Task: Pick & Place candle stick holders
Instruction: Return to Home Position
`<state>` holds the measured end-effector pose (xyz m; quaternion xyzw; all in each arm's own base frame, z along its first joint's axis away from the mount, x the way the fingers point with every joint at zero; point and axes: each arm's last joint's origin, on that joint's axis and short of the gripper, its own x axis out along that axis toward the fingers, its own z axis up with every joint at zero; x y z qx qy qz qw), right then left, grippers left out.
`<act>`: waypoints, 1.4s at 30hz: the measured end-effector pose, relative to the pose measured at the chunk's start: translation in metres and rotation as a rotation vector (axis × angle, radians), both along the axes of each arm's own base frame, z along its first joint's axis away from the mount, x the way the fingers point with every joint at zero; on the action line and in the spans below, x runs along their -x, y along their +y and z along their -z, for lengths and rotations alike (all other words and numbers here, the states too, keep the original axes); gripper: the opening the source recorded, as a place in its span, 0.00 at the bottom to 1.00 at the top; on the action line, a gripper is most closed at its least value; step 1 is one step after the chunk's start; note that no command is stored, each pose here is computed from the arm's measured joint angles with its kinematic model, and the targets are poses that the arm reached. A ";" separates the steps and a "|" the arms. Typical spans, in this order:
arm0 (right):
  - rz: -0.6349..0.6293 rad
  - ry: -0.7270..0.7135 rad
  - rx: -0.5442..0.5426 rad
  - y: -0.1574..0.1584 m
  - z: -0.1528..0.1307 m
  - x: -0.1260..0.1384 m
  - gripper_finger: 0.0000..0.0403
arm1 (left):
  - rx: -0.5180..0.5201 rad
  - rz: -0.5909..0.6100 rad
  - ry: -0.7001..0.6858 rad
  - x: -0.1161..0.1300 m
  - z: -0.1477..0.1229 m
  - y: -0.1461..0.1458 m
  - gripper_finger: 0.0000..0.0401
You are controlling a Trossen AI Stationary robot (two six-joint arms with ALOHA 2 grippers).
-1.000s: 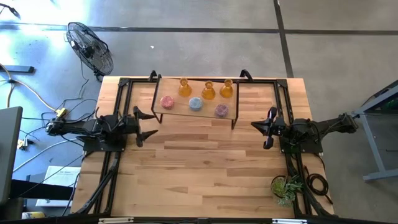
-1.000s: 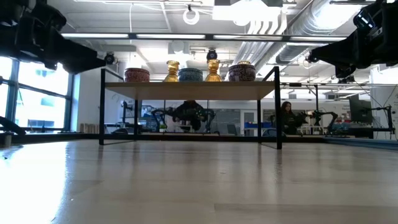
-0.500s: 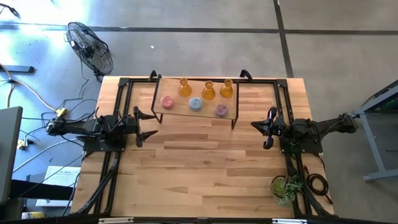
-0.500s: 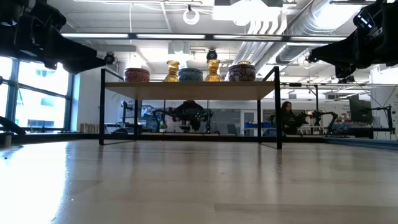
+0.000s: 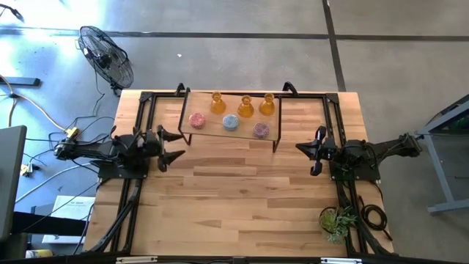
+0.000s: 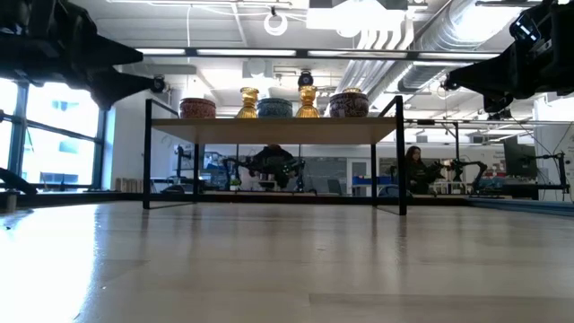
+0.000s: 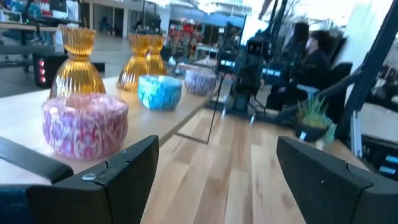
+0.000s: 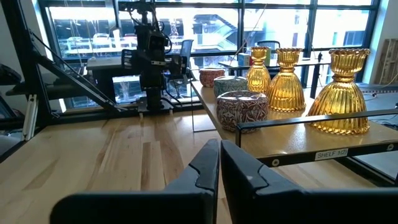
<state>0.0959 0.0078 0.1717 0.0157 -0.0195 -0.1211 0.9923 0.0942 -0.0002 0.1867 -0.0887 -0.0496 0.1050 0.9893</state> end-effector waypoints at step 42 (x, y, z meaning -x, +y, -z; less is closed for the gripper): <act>0.000 -0.026 -0.006 0.000 -0.002 0.000 0.03 | 0.084 -0.080 0.088 0.001 0.009 0.002 0.02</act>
